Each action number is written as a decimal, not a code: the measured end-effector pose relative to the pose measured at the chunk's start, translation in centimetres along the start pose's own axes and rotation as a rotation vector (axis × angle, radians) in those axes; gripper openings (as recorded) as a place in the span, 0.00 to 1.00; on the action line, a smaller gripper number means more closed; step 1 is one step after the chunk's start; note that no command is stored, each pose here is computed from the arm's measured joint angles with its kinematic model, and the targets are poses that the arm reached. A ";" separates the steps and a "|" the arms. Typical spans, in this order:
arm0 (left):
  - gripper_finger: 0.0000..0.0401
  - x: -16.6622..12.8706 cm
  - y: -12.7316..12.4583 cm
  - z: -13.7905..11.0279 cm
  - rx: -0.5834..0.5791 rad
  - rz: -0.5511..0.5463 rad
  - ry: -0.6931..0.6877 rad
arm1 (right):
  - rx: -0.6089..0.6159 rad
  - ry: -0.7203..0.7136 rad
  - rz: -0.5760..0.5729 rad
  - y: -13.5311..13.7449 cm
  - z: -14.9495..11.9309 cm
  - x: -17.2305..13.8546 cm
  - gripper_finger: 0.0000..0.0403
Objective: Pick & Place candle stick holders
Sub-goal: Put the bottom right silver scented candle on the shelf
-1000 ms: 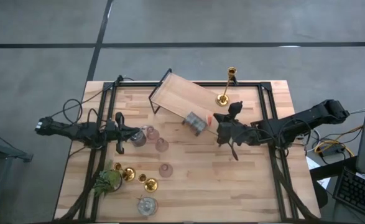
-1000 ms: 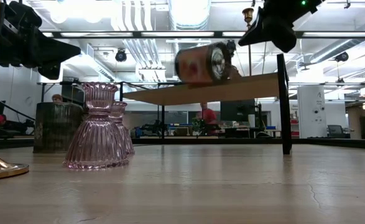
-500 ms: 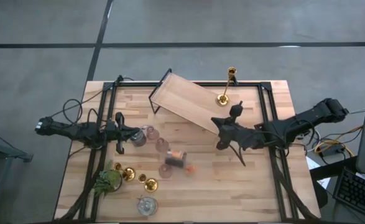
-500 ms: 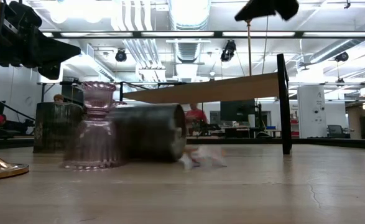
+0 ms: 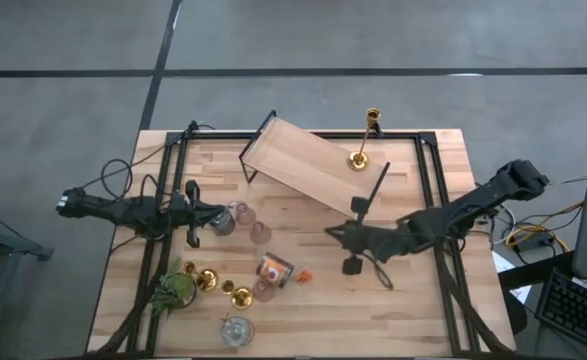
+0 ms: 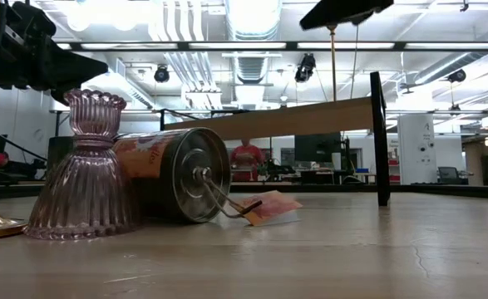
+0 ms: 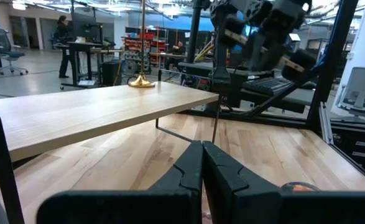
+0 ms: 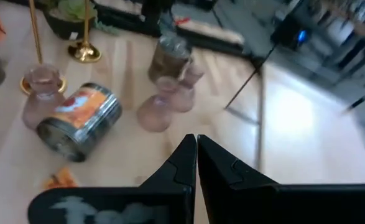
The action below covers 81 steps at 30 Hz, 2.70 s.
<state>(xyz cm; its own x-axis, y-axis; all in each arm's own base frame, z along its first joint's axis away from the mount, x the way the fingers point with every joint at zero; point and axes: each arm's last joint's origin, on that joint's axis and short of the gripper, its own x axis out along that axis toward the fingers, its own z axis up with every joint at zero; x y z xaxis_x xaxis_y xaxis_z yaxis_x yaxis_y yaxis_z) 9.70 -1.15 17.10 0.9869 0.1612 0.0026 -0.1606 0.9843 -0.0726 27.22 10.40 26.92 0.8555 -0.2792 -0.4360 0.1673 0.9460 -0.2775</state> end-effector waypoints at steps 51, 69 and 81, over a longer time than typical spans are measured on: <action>0.03 0.0 0.0 0.0 0.001 0.000 0.001 | 0.452 0.185 0.098 11.0 1.0 12.4 0.99; 0.03 0.0 0.0 0.0 0.001 0.000 0.001 | 0.442 0.120 0.109 10.0 -2.9 14.8 0.99; 0.03 0.0 0.0 0.0 0.001 0.000 0.001 | 0.383 0.131 0.130 10.8 -3.6 16.7 0.99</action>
<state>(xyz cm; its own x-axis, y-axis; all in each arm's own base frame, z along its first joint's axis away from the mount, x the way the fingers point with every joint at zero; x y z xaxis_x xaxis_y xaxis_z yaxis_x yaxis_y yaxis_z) 9.72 -1.15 17.09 0.9869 0.1612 0.0012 -0.1607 0.9844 -0.0720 41.56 15.32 13.55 0.8160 -0.1487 -0.5586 0.2531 0.9607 0.1140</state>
